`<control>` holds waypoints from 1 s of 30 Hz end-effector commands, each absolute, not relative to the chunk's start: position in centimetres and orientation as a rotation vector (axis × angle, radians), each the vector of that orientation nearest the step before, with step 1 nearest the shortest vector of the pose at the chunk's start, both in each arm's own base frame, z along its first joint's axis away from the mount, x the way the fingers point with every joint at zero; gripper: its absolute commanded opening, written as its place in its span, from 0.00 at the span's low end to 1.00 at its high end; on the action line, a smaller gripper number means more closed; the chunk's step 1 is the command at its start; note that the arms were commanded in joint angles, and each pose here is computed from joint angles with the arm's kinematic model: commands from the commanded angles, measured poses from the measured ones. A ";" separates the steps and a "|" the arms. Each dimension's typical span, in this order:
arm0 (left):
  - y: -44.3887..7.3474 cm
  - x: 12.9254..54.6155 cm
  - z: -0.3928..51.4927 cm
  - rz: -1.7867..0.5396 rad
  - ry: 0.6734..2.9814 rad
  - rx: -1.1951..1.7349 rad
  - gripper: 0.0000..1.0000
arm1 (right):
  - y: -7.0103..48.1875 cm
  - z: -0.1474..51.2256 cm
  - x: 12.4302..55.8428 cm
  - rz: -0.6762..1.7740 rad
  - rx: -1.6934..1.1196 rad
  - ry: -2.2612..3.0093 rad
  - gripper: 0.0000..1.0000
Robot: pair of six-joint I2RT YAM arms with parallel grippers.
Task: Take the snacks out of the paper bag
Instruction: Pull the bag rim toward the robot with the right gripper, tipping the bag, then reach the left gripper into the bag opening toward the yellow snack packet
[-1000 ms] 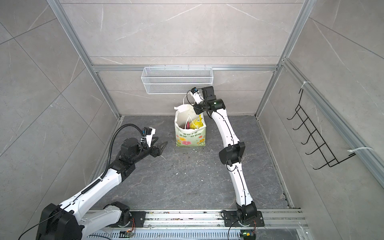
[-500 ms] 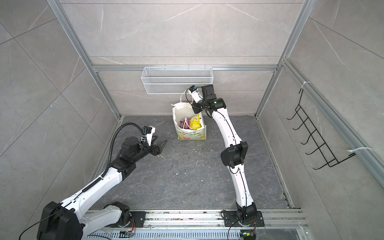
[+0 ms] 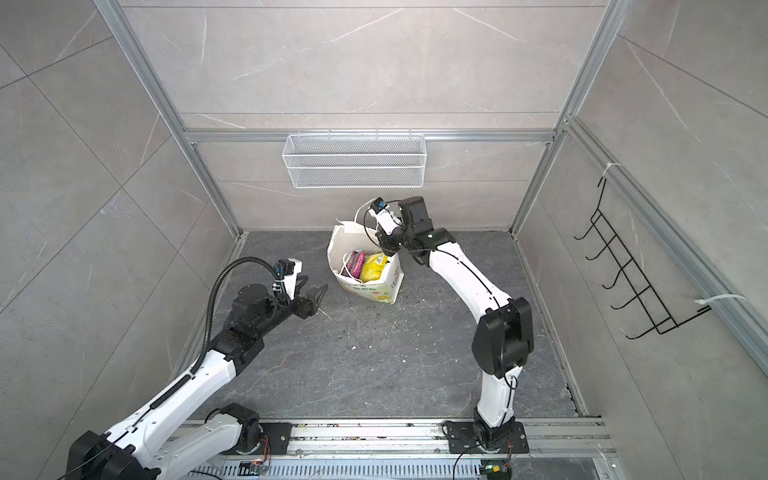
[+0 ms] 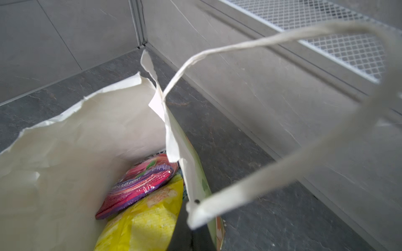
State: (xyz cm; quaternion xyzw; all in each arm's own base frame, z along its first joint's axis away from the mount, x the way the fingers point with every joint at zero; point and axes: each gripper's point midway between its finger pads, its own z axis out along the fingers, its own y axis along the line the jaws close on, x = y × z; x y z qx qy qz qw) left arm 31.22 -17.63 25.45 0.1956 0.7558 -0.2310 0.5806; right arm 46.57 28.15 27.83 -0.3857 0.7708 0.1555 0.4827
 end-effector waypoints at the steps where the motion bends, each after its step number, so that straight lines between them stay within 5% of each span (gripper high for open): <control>1: -17.1 30.7 26.5 -0.521 1.738 0.448 0.71 | 29.2 34.1 45.2 0.398 -0.922 1.594 0.00; 16: -13.9 28.5 29.9 -0.449 1.623 0.316 0.66 | 30.3 33.0 38.1 0.374 -1.117 1.331 0.00; 30: -17.0 26.3 28.9 -0.591 1.697 0.400 0.64 | 31.5 26.9 33.1 0.385 -1.087 1.423 0.00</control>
